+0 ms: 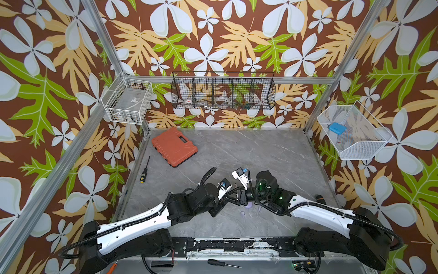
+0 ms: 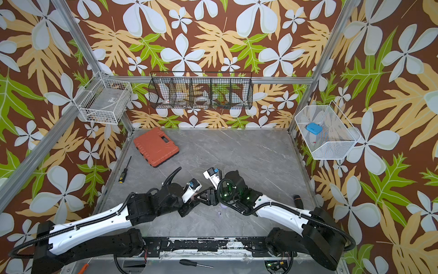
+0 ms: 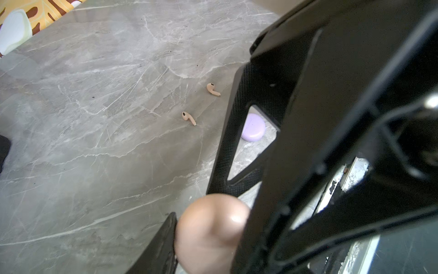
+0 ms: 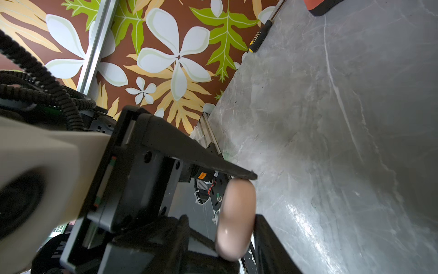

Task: Insert wireless bluetooth earbuds into charging case
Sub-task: Pick up the charging case from the center of the table.

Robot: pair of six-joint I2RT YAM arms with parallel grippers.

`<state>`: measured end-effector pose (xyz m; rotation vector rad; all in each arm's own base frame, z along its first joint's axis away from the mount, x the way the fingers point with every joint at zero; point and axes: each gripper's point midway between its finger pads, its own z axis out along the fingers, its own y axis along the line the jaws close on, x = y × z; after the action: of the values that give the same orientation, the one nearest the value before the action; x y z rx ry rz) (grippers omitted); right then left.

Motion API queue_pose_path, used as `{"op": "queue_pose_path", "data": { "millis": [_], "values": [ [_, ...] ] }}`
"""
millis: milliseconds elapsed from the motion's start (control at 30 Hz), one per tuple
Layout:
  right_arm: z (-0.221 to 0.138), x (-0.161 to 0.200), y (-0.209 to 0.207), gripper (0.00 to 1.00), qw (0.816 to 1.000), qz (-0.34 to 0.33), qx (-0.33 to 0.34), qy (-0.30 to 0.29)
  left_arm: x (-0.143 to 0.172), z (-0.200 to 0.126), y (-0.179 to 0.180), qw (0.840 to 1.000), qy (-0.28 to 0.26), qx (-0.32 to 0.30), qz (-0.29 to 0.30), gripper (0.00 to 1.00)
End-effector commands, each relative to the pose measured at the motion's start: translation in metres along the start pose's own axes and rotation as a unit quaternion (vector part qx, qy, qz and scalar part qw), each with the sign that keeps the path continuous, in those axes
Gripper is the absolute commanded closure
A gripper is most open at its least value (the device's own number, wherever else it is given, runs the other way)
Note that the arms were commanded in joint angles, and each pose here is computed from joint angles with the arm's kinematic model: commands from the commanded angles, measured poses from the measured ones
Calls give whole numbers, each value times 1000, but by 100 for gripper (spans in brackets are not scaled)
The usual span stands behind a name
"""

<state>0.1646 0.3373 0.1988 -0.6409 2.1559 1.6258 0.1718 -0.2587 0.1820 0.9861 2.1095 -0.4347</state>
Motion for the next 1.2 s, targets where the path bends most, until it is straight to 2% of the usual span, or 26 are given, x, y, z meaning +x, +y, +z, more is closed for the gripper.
{"op": "queue_pose_path", "data": {
  "millis": [0, 367, 667, 1167],
  "values": [
    [-2, 28, 17, 56, 996, 7, -36, 85, -37, -6, 5, 997, -79, -13, -17, 68],
    [-2, 41, 6, 57, 988, 17, 2, 155, -33, -3, 0, 997, -71, -1, -10, 69],
    [-1, 48, -3, 63, 986, 30, 12, 161, -35, -3, 3, 997, -73, -8, -9, 69],
    [-1, 45, 2, 88, 987, 30, 1, 156, -37, -4, 4, 997, -76, -14, -10, 67]
  ]
}}
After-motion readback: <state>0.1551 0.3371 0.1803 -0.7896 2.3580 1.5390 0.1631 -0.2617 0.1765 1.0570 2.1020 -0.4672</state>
